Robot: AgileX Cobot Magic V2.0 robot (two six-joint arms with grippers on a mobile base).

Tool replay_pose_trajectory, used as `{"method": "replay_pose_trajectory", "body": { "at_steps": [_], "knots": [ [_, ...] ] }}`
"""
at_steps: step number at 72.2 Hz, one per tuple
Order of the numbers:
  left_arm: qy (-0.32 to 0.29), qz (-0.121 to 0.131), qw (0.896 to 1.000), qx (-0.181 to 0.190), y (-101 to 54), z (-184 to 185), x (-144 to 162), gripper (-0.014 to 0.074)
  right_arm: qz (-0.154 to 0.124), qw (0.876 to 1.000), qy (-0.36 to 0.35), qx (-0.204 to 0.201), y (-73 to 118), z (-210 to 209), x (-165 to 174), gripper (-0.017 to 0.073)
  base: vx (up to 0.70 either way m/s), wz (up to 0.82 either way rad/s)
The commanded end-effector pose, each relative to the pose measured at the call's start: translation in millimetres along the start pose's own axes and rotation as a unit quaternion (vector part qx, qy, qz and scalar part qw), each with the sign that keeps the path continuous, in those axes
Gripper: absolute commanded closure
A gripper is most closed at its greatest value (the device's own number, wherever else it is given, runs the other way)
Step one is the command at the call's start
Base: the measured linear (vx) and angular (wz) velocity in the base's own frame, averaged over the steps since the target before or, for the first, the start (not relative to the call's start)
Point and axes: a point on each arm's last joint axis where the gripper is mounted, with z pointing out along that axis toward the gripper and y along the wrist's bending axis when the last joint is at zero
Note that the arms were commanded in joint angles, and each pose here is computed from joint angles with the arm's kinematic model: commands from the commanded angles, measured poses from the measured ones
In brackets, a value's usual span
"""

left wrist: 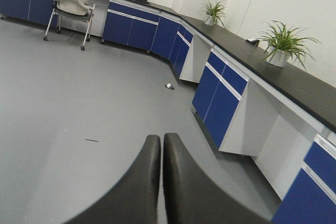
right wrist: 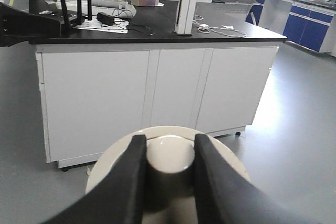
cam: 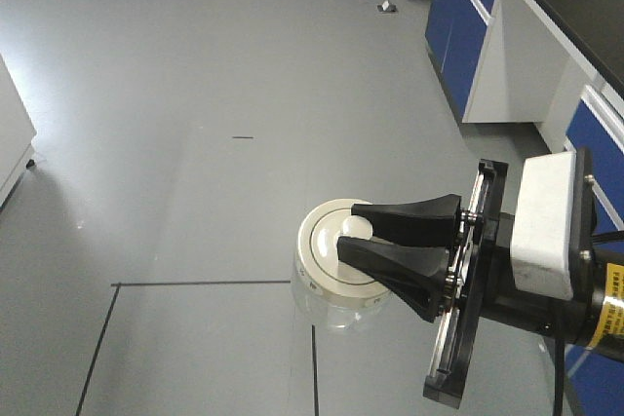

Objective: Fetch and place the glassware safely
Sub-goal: 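Hold the jar in the right gripper while the base drives to the bench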

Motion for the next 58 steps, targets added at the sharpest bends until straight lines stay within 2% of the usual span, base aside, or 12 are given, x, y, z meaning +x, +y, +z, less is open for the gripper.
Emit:
{"method": "replay_pose_trajectory", "body": {
  "at_steps": [1, 58],
  "knots": [
    [-0.047, -0.009, 0.999, 0.014, -4.7, -1.3, -14.5, 0.0601, 0.004, 0.999, -0.050, 0.000, -0.6, -2.5, -18.0, 0.0563, 0.53, 0.03],
    [-0.047, -0.009, 0.999, 0.014, -4.7, -1.3, -14.5, 0.0601, 0.004, 0.999, -0.050, 0.000, -0.6, -2.5, -18.0, 0.0563, 0.59, 0.12]
  ]
}}
